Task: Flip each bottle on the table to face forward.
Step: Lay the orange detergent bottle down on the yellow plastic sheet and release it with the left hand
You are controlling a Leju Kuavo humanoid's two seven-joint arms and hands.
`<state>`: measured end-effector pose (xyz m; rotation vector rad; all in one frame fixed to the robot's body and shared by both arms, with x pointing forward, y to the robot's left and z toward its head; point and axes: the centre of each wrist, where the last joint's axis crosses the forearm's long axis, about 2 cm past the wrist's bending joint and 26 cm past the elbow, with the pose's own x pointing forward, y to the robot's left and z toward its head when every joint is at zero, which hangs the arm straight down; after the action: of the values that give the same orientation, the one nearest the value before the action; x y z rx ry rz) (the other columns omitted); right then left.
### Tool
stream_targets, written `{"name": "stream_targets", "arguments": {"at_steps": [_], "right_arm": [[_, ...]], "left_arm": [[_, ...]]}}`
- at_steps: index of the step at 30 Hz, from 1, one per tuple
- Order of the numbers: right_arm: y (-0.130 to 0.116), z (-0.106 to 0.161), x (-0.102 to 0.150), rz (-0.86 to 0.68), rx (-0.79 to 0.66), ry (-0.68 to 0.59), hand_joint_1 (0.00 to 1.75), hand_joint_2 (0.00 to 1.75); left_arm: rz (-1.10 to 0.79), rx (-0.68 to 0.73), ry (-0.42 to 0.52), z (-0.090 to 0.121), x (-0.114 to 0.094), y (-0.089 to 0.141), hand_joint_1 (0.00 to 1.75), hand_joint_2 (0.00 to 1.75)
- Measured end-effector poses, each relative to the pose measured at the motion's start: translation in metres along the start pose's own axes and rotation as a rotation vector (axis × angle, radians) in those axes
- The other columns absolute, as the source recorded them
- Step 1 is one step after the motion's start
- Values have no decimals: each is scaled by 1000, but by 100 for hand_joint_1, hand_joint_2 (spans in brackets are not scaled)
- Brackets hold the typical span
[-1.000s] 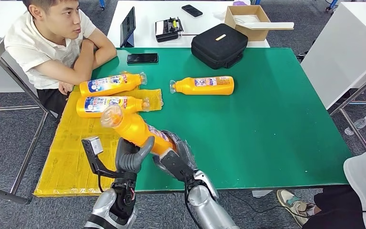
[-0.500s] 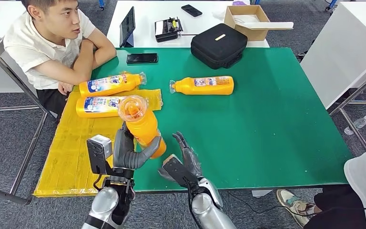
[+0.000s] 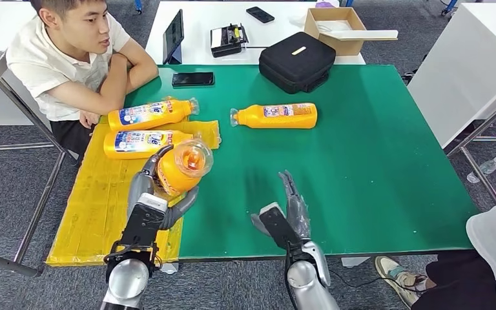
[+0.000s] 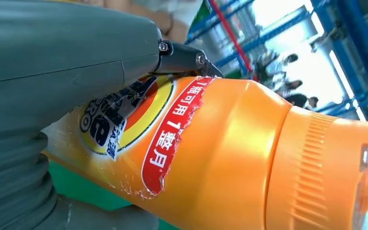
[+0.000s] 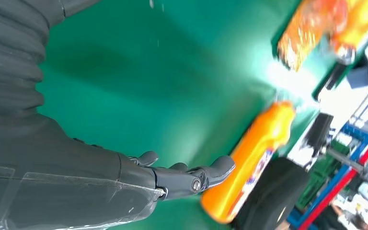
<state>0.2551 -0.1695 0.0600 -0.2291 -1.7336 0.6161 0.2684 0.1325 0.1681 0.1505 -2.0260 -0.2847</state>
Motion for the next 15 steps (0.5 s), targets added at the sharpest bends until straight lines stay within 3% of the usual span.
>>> {"name": "stream_targets", "arguments": {"at_steps": [5,10,15], "right_arm": [[-7,0,-2,4,-8,-3,0,175],[-9,-5,-2,6,-19,-30,0,175],[-9,-11,-3,-3,-18,-47,0,175]], "left_arm": [[-368,43,-51,-2,0,6,175,175],[-738,-39,-34,-7,-8,1,175,175],[-904,-113,2,-7,-30,-7,175,175]]}}
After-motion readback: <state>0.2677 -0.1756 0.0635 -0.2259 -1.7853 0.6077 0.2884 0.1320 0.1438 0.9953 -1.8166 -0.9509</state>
